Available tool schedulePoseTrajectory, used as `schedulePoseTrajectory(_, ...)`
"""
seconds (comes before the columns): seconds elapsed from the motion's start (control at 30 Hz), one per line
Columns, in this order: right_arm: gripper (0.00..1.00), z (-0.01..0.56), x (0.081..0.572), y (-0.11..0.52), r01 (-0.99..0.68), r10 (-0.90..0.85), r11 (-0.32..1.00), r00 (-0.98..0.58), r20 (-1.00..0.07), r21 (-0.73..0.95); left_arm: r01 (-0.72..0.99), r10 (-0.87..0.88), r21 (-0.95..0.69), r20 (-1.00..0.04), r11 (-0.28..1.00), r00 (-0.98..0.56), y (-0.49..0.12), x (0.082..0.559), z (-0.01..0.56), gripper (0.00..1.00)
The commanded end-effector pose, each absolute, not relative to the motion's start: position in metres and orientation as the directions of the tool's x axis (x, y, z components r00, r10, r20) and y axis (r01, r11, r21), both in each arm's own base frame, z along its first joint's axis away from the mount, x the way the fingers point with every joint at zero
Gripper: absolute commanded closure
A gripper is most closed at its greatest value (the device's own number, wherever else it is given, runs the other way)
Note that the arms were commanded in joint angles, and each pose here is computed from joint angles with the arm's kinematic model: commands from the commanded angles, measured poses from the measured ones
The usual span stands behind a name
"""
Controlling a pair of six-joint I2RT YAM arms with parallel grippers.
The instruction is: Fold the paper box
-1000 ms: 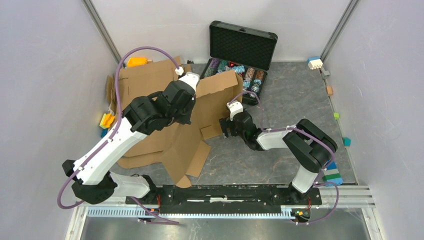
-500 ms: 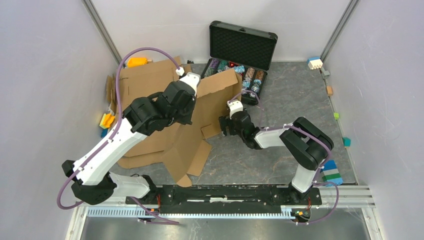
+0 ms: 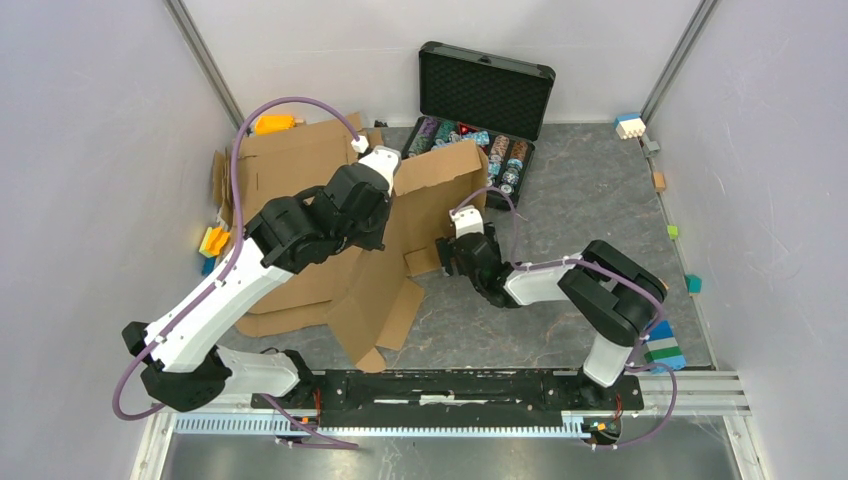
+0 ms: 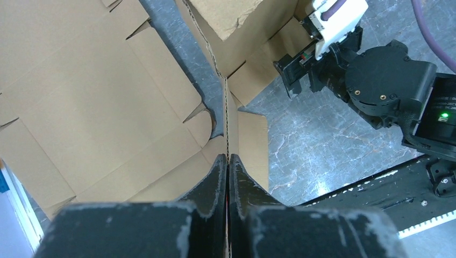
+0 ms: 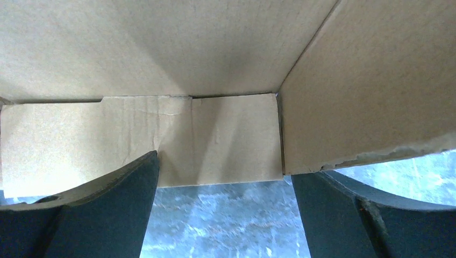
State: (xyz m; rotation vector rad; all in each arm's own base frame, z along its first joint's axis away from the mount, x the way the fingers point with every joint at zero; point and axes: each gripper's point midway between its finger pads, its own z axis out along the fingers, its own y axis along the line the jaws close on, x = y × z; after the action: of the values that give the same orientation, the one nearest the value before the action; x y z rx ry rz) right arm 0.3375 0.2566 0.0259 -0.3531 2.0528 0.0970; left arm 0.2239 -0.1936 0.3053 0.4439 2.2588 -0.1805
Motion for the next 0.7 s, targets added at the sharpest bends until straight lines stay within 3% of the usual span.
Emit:
schedulePoseTrajectory(0.0,0.08,0.013,0.311,0.226,-0.308,-0.298,0.939,-0.506,-0.81,-0.153,0.438,0.286,-0.014,-0.737,0.899,-0.612,-0.202,0.218,0.303,0.98)
schedulePoseTrajectory(0.27,0.1,0.033,0.281,0.221,-0.373,-0.239,0.926,-0.466,-0.852,-0.056,0.545,0.303,-0.11,-0.732,0.831,-0.61,-0.227,0.204,0.303,0.98)
schedulePoseTrajectory(0.4,0.04,0.038,0.272,0.208,-0.357,-0.239,0.931,-0.455,-0.858,-0.07,0.526,0.29,-0.101,-0.74,0.844,-0.607,-0.226,0.209,0.304,0.95)
schedulePoseTrajectory(0.57,0.02,0.055,0.271,0.2,-0.348,-0.213,0.936,-0.429,-0.878,-0.058,0.487,0.251,-0.094,-0.763,0.868,-0.596,-0.219,0.217,0.314,0.59)
schedulePoseTrajectory(0.67,0.02,0.062,0.272,0.196,-0.356,-0.183,0.934,-0.421,-0.888,-0.024,0.481,0.237,-0.101,-0.772,0.871,-0.591,-0.217,0.217,0.32,0.44)
